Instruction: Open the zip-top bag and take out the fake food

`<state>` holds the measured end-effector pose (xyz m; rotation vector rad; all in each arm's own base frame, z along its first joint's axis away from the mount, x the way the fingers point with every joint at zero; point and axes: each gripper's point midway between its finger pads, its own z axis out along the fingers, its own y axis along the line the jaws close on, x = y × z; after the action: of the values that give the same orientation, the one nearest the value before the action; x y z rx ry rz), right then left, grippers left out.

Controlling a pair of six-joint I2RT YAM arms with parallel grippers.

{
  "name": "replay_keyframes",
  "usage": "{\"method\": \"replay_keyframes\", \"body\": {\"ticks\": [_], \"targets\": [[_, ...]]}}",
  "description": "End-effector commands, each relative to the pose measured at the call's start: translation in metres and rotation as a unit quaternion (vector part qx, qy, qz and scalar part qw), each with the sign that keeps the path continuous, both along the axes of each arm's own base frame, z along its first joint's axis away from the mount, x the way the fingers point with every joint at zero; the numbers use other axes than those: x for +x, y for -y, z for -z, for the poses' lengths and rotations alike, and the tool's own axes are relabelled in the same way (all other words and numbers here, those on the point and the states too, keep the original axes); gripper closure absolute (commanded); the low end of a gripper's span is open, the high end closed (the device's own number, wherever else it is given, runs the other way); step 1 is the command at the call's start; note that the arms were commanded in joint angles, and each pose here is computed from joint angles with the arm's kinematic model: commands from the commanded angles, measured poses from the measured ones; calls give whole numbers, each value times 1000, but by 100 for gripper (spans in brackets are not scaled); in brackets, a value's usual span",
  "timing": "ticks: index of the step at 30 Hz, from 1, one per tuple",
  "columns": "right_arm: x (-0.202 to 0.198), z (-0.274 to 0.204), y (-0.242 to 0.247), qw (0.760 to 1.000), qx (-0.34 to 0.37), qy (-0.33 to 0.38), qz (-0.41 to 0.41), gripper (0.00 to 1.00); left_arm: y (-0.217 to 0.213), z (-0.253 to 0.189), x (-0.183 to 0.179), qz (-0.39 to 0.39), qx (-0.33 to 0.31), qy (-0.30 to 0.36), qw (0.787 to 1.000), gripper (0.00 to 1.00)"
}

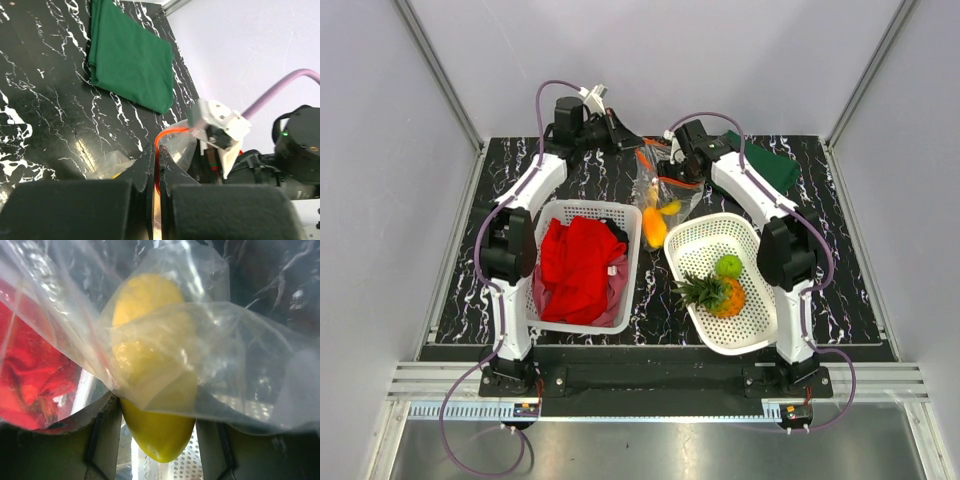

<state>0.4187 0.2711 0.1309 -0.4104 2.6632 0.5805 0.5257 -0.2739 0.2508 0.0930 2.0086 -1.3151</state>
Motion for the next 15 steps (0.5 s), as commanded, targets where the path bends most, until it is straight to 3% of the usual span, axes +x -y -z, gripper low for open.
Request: {"method": "replay_keyframes", "body": {"ticks": [1, 7, 10, 15], "targets": [[4, -27, 18, 999, -16, 35, 17, 100, -14, -61, 8, 0, -37, 106, 994, 100], [38, -35, -11, 998, 41, 26, 40, 85, 13, -62, -24, 33, -74, 105, 991, 100], [46, -27, -22, 997, 68, -2, 41, 78, 23, -40, -32, 33, -74, 80, 994, 100], [38, 14, -19, 997, 46, -45, 42, 76, 27, -20, -34, 34, -73, 62, 995, 100]]}}
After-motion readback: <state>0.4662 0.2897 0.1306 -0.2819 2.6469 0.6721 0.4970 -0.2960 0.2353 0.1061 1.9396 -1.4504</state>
